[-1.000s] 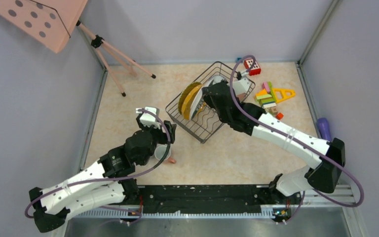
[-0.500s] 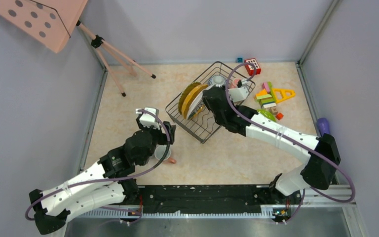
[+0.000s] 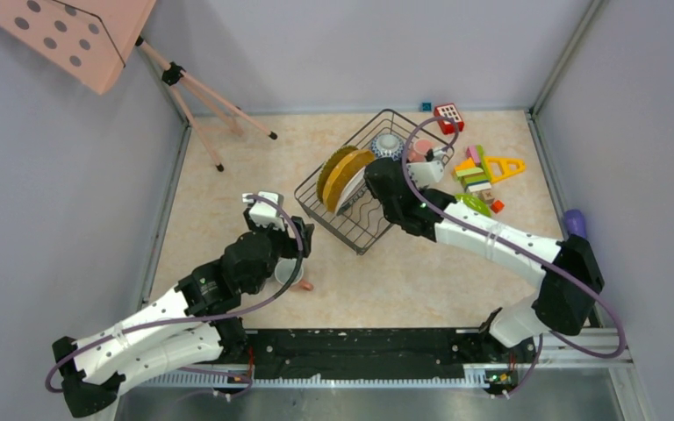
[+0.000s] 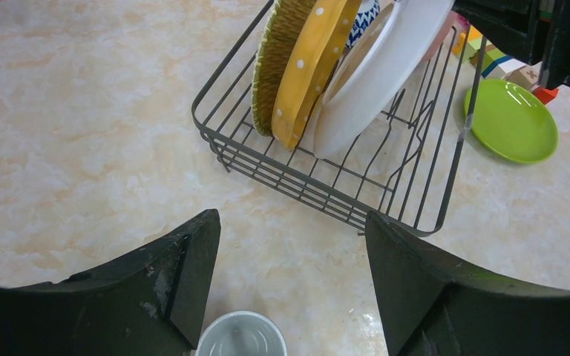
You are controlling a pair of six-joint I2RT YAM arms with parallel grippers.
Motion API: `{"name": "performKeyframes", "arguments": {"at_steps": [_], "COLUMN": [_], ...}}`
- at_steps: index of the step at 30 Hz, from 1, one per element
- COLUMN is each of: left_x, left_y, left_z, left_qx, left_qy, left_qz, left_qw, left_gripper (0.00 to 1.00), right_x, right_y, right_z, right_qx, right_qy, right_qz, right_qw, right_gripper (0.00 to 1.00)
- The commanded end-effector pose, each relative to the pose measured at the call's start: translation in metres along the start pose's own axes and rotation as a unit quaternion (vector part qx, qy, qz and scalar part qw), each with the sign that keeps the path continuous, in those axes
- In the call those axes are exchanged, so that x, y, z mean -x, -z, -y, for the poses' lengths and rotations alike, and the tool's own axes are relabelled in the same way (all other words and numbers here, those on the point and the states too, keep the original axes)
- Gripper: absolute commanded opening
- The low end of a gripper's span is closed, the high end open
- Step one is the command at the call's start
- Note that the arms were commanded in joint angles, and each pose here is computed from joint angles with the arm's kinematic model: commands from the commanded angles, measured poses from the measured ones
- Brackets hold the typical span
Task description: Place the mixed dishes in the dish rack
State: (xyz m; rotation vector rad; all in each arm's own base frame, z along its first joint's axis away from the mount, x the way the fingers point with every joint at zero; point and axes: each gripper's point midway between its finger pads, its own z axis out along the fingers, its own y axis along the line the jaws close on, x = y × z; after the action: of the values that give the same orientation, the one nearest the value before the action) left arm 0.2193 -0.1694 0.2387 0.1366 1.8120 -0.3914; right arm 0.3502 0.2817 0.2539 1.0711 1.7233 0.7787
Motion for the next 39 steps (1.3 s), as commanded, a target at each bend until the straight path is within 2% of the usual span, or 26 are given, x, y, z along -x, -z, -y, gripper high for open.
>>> {"name": "performKeyframes", "arguments": {"at_steps": [1,3,4,5,7,8,9,10,21,27,31,39], "left_x": [0.002,0.001,0.001,0.0,-0.002,-0.002,-0.003,-0.005,-0.009,-0.007,-0.008,-0.003], "left_y": [-0.001,-0.001,-0.001,-0.002,-0.004,-0.004,-0.005,-0.005,-0.013,-0.014,-0.015,-0.012], "left_z": [0.006,0.01,0.011,0.011,0.012,0.013,0.014,0.015,0.011,0.007,0.007,0.013], "left_qx": [-0.016,-0.024,-0.026,-0.026,-0.025,-0.026,-0.027,-0.029,-0.025,-0.026,-0.028,-0.042], "left_qy": [0.018,0.024,0.026,0.027,0.025,0.024,0.023,0.022,0.03,0.037,0.039,0.041], "left_qz": [0.004,0.002,0.002,0.001,-0.001,-0.004,-0.007,-0.012,-0.028,-0.028,-0.031,-0.04], "left_qw": [1.0,0.999,0.999,0.999,0.999,0.999,0.999,0.999,0.999,0.999,0.998,0.997], "left_gripper": [0.76,0.76,0.76,0.76,0.76,0.76,0.76,0.77,0.77,0.77,0.77,0.78], "right_x": [0.002,-0.001,-0.004,-0.006,-0.011,-0.013,-0.015,-0.017,-0.025,-0.042,-0.035,0.013], "right_y": [-0.017,-0.024,-0.028,-0.03,-0.034,-0.035,-0.036,-0.038,-0.052,-0.068,-0.067,-0.048], "right_z": [-0.012,-0.012,-0.012,-0.015,-0.019,-0.022,-0.025,-0.026,-0.054,-0.049,-0.045,-0.045], "right_qx": [0.014,0.006,0.004,0.007,0.018,0.028,0.031,0.029,0.066,0.057,0.042,0.031], "right_qy": [-0.033,-0.023,-0.018,-0.01,0.003,0.005,0.005,0.009,0.047,0.044,0.052,0.093], "right_qz": [0.009,0.007,0.006,0.004,-0.003,-0.008,-0.015,-0.019,-0.078,-0.121,-0.108,-0.047], "right_qw": [0.999,1.0,1.0,1.0,1.0,1.0,0.999,0.999,0.994,0.99,0.992,0.994], "right_gripper": [0.02,0.04,0.11,0.23,0.63,0.76,0.84,0.88,0.9,0.88,0.88,0.89]}}
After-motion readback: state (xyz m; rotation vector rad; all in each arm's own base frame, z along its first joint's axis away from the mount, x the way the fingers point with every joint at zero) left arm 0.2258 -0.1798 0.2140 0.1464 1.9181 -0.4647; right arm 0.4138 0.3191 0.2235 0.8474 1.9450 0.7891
